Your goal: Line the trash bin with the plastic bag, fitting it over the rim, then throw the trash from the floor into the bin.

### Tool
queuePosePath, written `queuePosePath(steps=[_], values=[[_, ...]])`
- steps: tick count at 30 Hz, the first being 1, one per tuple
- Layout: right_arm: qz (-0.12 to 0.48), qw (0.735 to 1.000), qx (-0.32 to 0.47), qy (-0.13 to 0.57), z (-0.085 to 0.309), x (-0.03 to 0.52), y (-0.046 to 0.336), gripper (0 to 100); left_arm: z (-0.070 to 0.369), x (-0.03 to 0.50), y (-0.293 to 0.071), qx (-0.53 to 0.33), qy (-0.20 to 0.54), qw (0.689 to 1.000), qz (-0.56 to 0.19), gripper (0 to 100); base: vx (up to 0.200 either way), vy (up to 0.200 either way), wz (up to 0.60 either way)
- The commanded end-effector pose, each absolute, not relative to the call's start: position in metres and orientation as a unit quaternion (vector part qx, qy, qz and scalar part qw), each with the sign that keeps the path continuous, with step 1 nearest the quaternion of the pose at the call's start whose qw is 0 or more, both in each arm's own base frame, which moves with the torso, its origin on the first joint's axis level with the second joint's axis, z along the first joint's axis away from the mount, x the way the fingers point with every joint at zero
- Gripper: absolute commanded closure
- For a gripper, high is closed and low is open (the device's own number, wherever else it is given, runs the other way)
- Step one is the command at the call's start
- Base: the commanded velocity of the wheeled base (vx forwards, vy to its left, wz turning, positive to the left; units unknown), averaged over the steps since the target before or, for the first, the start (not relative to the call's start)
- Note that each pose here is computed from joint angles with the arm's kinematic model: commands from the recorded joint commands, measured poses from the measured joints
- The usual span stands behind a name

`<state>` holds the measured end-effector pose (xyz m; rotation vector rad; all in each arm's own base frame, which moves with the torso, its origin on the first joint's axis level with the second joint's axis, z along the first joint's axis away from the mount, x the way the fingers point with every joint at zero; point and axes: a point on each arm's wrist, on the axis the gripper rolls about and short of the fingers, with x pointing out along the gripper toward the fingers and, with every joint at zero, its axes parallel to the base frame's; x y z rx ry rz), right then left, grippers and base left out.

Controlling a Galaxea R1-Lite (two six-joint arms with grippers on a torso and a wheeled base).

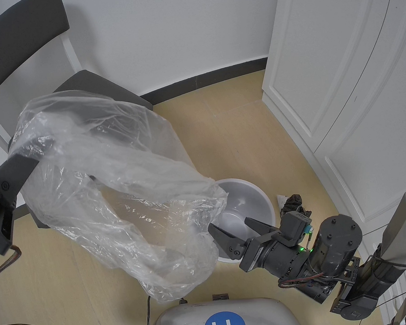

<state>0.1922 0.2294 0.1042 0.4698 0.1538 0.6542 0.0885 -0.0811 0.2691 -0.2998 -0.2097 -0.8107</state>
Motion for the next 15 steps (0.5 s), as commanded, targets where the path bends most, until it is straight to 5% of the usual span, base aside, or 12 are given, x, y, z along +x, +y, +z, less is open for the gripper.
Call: queuePosePath(steps=[1,15], values=[[0.312,0.919,0.217,0.102,0.081,0.197,0.238,0,0.270,0.088,-0.081,-0.148,-0.104,0.902,-0.393,100,0.000,0.000,0.00],[0.294,0.906,0.287,0.096,0.083,0.218,0.246,0,0.279,0.083,-0.079,-0.197,-0.099,0.886,-0.408,100,0.000,0.000,0.00]])
